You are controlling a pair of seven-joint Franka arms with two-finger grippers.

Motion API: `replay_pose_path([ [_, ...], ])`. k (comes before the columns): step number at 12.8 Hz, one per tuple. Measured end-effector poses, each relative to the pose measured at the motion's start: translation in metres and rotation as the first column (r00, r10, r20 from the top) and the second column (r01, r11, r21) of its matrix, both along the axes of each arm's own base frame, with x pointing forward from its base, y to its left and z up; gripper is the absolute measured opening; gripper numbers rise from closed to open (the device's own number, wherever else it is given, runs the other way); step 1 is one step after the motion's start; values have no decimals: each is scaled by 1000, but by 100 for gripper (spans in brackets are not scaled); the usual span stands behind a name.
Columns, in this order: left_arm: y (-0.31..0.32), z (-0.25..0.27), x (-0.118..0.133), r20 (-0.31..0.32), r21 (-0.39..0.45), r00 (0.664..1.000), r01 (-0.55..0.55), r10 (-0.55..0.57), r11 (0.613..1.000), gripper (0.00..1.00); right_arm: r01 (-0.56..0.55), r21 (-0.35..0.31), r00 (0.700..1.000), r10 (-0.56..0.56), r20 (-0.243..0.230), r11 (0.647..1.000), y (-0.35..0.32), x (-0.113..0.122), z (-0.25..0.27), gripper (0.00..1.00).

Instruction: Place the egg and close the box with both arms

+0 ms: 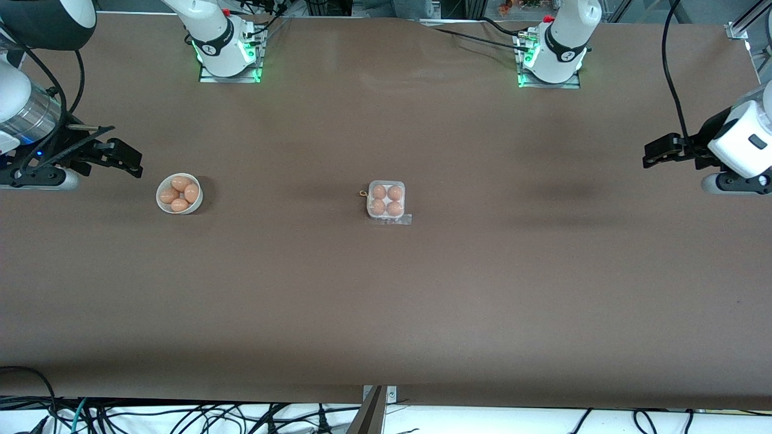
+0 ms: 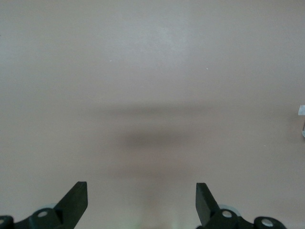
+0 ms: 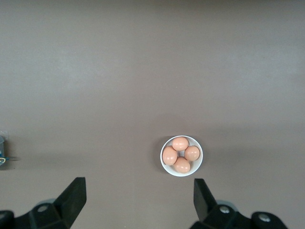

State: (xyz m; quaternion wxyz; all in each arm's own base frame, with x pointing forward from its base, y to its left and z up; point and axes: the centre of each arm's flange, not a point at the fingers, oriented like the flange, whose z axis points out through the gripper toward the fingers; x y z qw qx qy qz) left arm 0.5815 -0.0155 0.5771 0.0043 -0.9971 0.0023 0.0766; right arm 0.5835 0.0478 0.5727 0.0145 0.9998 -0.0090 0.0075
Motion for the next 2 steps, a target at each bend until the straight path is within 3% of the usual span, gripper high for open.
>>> replay_pose_path([
  [2, -10, -7, 3, -12, -1, 1000, 18, -18, 1000, 100, 0, 0, 1000, 0, 0, 1000, 0, 0, 0, 100],
])
